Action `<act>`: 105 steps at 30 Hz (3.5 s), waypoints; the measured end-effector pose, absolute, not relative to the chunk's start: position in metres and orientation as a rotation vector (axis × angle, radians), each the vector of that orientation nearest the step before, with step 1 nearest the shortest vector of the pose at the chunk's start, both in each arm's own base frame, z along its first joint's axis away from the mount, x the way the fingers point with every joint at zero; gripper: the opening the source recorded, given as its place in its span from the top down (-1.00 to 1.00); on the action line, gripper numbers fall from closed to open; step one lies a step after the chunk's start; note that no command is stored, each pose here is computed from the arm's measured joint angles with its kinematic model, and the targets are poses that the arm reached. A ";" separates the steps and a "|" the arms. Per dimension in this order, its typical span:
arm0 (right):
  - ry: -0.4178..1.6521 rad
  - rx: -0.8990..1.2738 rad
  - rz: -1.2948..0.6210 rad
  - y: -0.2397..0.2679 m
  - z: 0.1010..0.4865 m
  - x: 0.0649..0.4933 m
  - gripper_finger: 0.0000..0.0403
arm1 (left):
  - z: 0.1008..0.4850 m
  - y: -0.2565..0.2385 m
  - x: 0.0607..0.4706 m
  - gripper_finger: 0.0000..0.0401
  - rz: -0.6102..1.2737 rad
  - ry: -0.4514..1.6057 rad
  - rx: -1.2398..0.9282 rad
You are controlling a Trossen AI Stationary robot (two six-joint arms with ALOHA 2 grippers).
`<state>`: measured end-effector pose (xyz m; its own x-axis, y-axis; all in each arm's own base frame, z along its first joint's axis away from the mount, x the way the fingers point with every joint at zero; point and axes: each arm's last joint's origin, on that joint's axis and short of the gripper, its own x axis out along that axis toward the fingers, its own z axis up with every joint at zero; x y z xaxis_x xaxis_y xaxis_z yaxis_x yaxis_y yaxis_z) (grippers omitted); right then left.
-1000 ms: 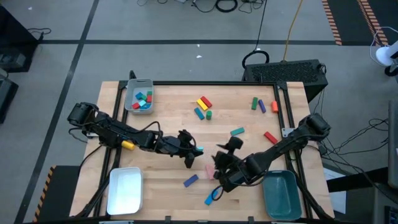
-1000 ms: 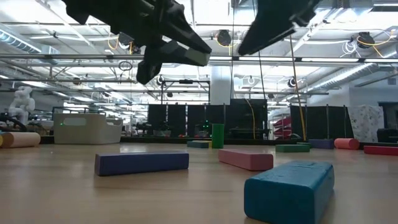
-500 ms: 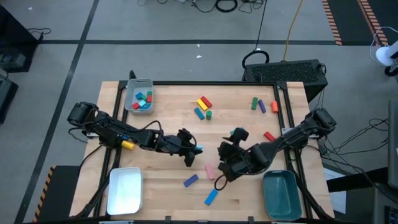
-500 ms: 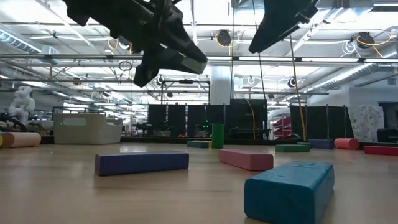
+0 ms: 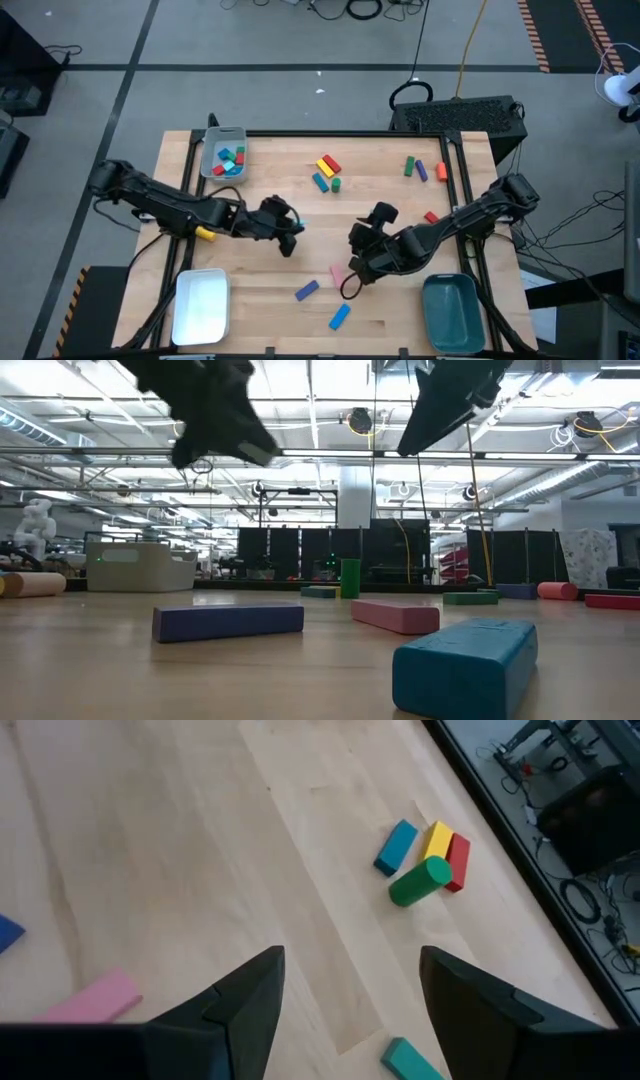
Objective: Sort blocks by size
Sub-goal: Put the light blue half-circle block into the gray bin, then put the blue rectangular block into the white bin
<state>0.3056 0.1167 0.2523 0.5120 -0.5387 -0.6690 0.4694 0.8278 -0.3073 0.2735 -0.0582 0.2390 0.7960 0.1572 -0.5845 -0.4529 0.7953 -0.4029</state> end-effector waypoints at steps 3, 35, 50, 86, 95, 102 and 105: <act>0.866 -0.101 -0.630 0.109 0.241 0.304 -0.08 | 0.243 -0.060 0.259 0.61 0.394 0.605 -0.556; 0.825 0.107 -0.471 0.067 0.193 0.324 -0.08 | 0.233 0.014 0.180 0.61 1.155 0.991 -0.455; 0.830 0.156 -0.440 0.038 0.194 0.333 -0.08 | 0.236 0.116 0.169 0.61 1.222 0.968 -0.561; 1.169 0.043 -0.691 -0.028 0.200 0.290 -0.08 | 0.239 0.176 0.167 0.09 1.097 0.812 -0.449; 1.294 0.277 -1.013 -0.116 0.216 0.238 -0.08 | 0.262 0.166 0.194 0.09 0.869 0.592 -0.300; 1.338 0.474 -1.090 -0.158 0.213 0.209 -0.08 | 0.257 0.157 0.224 0.09 0.650 0.555 -0.179; 1.351 0.550 -1.071 -0.169 0.212 0.199 -0.08 | 0.254 0.152 0.235 0.09 0.582 0.535 -0.170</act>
